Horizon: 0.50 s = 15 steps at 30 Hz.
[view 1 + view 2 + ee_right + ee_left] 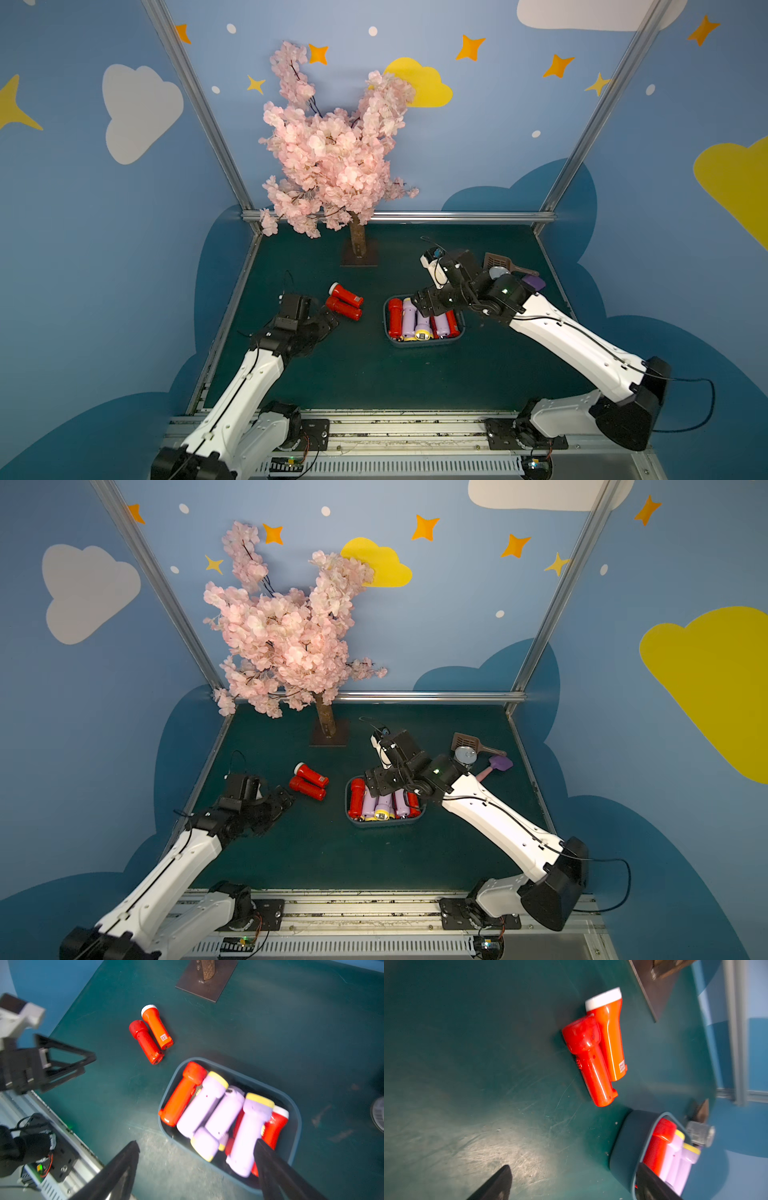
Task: Put the flashlights into the storage boxes
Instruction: Pick up the flashlight from the center of the board.
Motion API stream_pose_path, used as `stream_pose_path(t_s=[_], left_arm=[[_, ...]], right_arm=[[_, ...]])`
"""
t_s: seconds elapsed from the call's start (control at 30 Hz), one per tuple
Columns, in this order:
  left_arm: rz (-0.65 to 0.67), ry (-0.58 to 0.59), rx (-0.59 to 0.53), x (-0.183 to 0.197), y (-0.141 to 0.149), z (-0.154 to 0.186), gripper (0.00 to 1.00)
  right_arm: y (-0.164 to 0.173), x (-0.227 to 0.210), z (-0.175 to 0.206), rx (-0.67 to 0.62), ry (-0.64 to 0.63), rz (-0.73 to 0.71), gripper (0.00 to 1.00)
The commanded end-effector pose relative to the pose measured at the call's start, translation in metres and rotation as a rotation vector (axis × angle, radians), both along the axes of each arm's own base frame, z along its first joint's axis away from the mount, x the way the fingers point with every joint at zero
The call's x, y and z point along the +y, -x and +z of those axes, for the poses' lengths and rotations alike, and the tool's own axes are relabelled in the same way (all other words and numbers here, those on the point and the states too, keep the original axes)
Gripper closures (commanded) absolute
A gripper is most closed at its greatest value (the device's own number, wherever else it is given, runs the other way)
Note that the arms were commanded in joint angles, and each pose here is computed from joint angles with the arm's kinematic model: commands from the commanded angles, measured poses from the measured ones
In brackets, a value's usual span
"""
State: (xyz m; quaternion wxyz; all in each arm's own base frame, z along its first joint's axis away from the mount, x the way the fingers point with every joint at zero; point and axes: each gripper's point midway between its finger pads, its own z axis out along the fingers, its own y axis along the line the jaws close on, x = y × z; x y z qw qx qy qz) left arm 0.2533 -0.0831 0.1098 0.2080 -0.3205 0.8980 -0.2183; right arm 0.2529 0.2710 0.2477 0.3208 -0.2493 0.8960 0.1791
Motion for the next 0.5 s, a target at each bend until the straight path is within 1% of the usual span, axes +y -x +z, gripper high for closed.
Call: stream_pose_path(t_s=[0.0, 0.23, 0.47], left_arm=[[0.012, -0.045, 0.000, -0.008, -0.020, 0.000, 0.07], [0.002, -0.058, 0.115, -0.030, -0.046, -0.033, 0.07], [0.033, -0.108, 0.146, -0.036, -0.063, -0.043, 0.07]], right_arm=[[0.007, -0.024, -0.013, 0.007, 0.046, -0.039, 0.12], [0.021, -0.053, -0.016, 0.005, 0.007, -0.070, 0.11], [0.031, -0.062, -0.017, 0.010, -0.038, -0.071, 0.11]])
